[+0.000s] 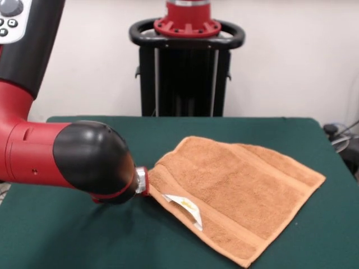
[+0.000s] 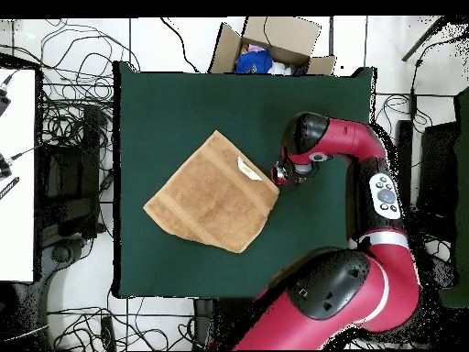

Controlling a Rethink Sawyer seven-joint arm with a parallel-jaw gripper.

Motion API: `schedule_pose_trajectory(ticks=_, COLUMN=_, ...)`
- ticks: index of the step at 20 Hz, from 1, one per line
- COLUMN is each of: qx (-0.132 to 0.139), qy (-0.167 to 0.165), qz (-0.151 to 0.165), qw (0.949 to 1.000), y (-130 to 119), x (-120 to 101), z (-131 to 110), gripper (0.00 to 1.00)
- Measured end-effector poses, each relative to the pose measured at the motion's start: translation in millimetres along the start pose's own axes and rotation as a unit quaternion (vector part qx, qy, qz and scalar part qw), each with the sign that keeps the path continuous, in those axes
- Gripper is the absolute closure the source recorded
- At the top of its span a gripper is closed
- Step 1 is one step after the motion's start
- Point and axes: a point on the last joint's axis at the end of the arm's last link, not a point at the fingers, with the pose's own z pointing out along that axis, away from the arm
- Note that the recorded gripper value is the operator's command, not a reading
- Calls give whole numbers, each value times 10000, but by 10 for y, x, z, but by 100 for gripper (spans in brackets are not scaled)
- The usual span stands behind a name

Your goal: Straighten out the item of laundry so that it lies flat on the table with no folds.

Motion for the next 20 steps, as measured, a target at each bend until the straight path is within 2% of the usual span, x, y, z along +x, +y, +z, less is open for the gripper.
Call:
schedule_pose_trajectory(ticks=5, qx=108, qy=175, qz=59, qw=9998, y=-27, x=47, z=23, gripper=0)
schedule_pose_trajectory(ticks=10, qx=367, qy=726, qz=176, qw=9965, y=-115, x=234, z=85, gripper=0)
schedule_pose_trajectory(ticks=12, qx=612, qy=1262, qz=295, qw=9897, y=-194, x=415, z=105, gripper=0)
schedule_pose_trajectory(ticks=13, qx=658, qy=1373, qz=322, qw=9878, y=-209, x=453, z=104, gripper=0)
schedule_pose_trajectory(ticks=14, qx=739, qy=1591, qz=382, qw=9838, y=-240, x=531, z=94, gripper=0)
schedule_pose_trajectory(ticks=18, qx=932, qy=2085, qz=592, qw=9718, y=-362, x=747, z=9, gripper=0)
schedule_pose_trajectory(ticks=20, qx=997, qy=2173, qz=676, qw=9686, y=-420, x=820, z=-62, gripper=0)
